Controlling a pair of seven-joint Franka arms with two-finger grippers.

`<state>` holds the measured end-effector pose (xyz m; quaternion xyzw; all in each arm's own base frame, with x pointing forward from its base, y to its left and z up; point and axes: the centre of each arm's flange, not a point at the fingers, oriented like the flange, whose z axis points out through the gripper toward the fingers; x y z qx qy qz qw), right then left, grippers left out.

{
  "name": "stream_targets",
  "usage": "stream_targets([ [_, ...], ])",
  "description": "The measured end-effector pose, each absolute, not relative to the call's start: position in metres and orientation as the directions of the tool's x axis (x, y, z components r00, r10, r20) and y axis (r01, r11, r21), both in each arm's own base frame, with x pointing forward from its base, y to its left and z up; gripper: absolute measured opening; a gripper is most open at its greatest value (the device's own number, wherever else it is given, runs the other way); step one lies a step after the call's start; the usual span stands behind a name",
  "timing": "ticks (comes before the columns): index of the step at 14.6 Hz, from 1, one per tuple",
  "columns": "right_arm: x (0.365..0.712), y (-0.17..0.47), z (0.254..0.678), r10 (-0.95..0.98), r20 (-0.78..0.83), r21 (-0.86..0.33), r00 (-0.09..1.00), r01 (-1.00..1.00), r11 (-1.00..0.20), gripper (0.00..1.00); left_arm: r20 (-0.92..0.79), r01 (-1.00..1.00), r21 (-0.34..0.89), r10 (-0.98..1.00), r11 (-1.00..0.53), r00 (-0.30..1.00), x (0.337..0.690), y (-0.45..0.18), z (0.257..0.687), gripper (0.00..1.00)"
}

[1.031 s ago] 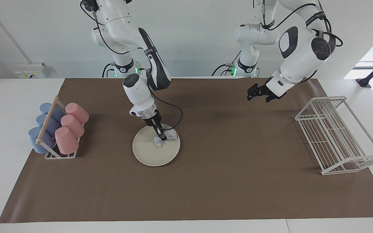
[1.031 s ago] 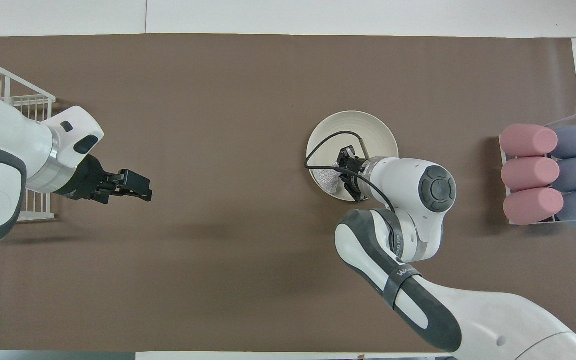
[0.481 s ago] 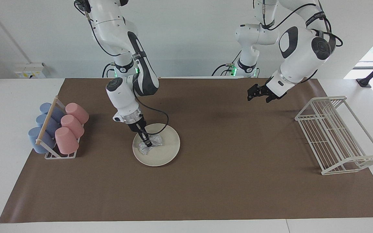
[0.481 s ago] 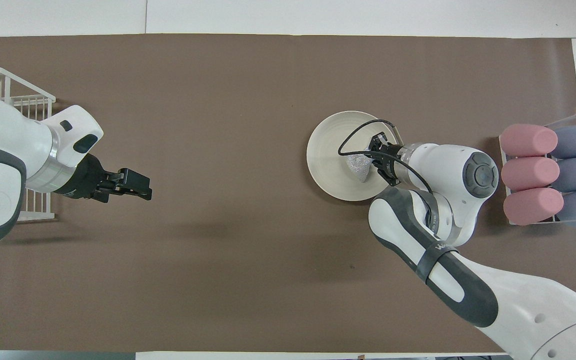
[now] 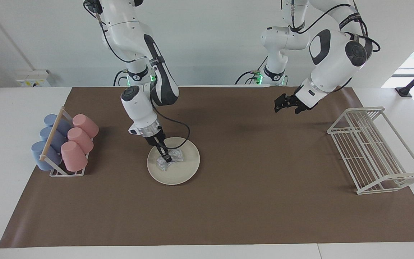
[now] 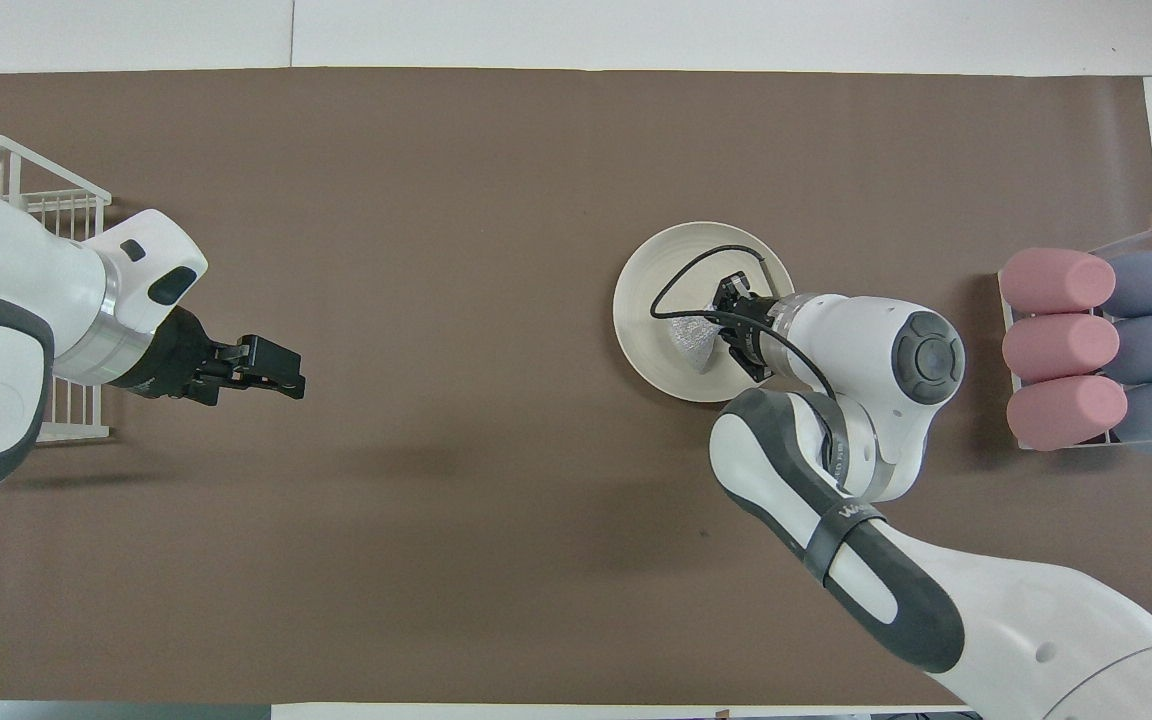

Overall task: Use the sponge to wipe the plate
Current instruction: 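Rub the wiper in circles over the plate with the right gripper, then carry the wiper toward the left gripper with the right gripper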

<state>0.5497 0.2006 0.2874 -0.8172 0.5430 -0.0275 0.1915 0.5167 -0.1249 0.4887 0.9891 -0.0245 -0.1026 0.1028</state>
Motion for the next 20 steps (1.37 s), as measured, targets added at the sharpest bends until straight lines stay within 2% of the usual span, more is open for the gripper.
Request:
stream_targets([
  [2,0.539,0.231,0.286,-0.902,-0.18,-0.347,0.392,-0.883,-0.315,0.1,-0.198,-0.027,0.208,-0.069,-0.978,0.978,0.517,-0.125,0.489,1.0],
  [6,0.54,0.236,0.286,-0.905,-0.188,-0.345,0.381,-0.889,-0.302,0.1,-0.197,-0.026,0.208,-0.068,-0.978,0.978,0.517,-0.125,0.489,1.0],
  [9,0.551,0.245,0.304,-0.909,-0.25,-0.269,0.332,-0.926,-0.265,0.1,-0.197,-0.026,0.208,-0.068,-0.978,0.978,0.517,-0.125,0.489,1.0],
  [12,0.557,0.256,0.358,-0.907,-0.263,-0.211,0.33,-0.937,-0.28,0.1,-0.196,-0.025,0.208,-0.066,-0.978,0.978,0.517,-0.125,0.489,1.0],
  [15,0.547,0.257,0.439,-0.921,-0.237,-0.145,0.308,-0.949,-0.28,0.1,-0.206,0.012,0.242,-0.039,-0.97,0.978,0.517,-0.128,0.49,1.0],
  [18,0.524,0.26,0.541,-0.943,-0.255,-0.105,0.215,-0.975,-0.193,0.1,-0.247,0.116,0.427,0.009,-0.897,0.969,0.517,-0.141,0.497,1.0],
  [20,0.501,0.267,0.581,-0.958,-0.237,-0.089,0.161,-0.986,-0.144,0.1,-0.284,0.196,0.543,0.041,-0.817,0.958,0.519,-0.146,0.503,1.0],
])
